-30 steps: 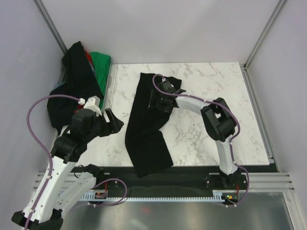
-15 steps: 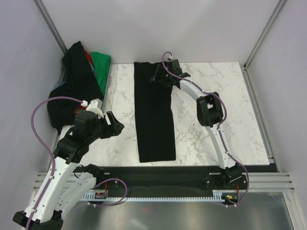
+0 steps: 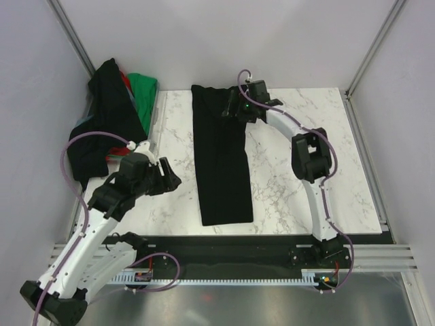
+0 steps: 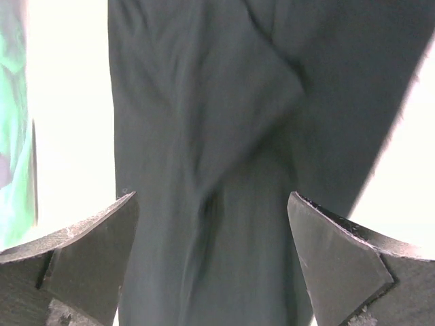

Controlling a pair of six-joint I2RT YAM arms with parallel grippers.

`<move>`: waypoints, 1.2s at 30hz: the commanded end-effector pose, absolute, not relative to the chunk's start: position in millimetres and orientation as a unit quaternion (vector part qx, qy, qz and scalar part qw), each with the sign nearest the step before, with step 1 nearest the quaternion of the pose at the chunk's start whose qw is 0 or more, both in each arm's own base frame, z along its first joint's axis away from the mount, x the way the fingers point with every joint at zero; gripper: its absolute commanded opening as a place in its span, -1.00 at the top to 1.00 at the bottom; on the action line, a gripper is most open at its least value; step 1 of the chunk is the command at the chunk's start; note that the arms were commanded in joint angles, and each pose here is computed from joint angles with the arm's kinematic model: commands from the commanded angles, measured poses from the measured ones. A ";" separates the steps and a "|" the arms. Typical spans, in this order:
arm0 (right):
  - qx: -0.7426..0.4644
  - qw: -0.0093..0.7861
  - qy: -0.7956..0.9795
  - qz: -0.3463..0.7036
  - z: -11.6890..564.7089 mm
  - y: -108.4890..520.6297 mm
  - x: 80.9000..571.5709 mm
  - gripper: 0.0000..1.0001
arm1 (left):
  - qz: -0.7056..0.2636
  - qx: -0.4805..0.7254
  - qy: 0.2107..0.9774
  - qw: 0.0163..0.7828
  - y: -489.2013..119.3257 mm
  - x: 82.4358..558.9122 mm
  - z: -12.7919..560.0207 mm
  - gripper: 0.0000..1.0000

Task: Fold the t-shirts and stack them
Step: Fold the tshirt

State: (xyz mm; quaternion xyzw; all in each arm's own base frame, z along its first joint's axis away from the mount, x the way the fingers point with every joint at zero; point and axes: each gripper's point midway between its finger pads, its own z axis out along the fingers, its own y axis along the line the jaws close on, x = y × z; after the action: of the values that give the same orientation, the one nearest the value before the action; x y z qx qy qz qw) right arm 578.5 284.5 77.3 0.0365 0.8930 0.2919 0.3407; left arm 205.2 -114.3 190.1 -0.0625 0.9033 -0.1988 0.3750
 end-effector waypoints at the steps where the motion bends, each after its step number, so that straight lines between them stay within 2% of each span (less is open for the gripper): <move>1: 0.007 0.430 0.858 0.281 216.1 261.8 544.4 -0.96 | -0.219 -0.078 0.914 0.331 -138.9 202.4 165.4 -0.40; 2: 0.021 0.412 0.877 0.248 192.7 247.7 525.3 -0.96 | -0.221 -0.081 0.919 0.318 -144.2 199.4 157.0 -0.39; 3: 0.020 0.406 0.882 0.237 193.1 245.7 507.0 -0.96 | -0.213 -0.087 0.922 0.312 -146.3 198.9 148.0 -0.39; 4: 0.022 0.421 0.876 0.234 218.8 238.7 486.0 -0.96 | -0.217 -0.095 0.926 0.293 -154.6 194.3 132.2 -0.38; 5: 0.024 0.385 0.899 0.210 183.9 229.3 457.8 -0.96 | -0.219 -0.096 0.929 0.282 -159.0 191.4 122.8 -0.37; 7: 0.023 0.380 0.904 0.192 186.7 223.3 413.6 -0.96 | -0.228 -0.102 0.932 0.263 -168.7 184.5 102.2 -0.36; 8: 0.023 0.343 0.924 0.169 148.9 215.7 380.2 -0.96 | -0.228 -0.103 0.934 0.256 -170.5 181.5 95.3 -0.36; 10: 0.011 0.344 0.926 0.154 145.3 219.9 335.0 -0.94 | -0.227 -0.107 0.938 0.239 -173.4 173.4 78.5 -0.35; 11: 0.020 0.313 0.940 0.137 114.1 212.6 305.9 -0.93 | -0.233 -0.108 0.936 0.239 -177.5 174.8 74.5 -0.35; 13: 0.029 0.291 0.946 0.141 93.1 212.8 259.6 -0.83 | -0.243 -0.103 0.939 0.220 -185.2 167.6 62.2 -0.35; 17: 0.032 0.273 0.948 0.161 67.3 215.0 208.9 -0.54 | -0.242 -0.098 0.944 0.200 -192.7 156.7 45.5 -0.35; 23: 0.017 0.250 0.953 0.169 41.6 223.7 180.4 -0.14 | -0.240 -0.098 0.949 0.182 -199.1 151.3 25.9 -0.32; 30: 0.016 0.248 0.951 0.184 29.8 229.5 162.6 -0.07 | -0.247 -0.097 0.949 0.171 -202.7 147.0 9.7 -0.27; 32: 0.013 0.244 0.953 0.182 24.1 228.5 158.8 0.03 | -0.244 -0.097 0.950 0.167 -203.9 147.4 4.6 -0.15; 33: 0.012 0.244 0.952 0.184 22.3 229.6 158.5 0.16 | -0.245 -0.096 0.951 0.164 -205.0 146.8 3.2 -0.08; 34: 0.012 0.243 0.953 0.183 20.0 228.8 157.4 0.24 | -0.245 -0.094 0.951 0.164 -206.2 147.4 2.7 0.16; 36: 0.014 0.240 0.953 0.182 16.5 227.0 155.6 0.51 | -0.248 -0.091 0.951 0.164 -209.2 149.5 0.9 0.44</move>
State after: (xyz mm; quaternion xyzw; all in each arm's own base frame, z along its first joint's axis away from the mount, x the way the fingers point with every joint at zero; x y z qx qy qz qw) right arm 151.8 224.9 17.9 -0.0020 0.9582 0.1741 0.2270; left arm 155.8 -215.9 18.0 -0.0908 0.9430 -0.2686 0.1742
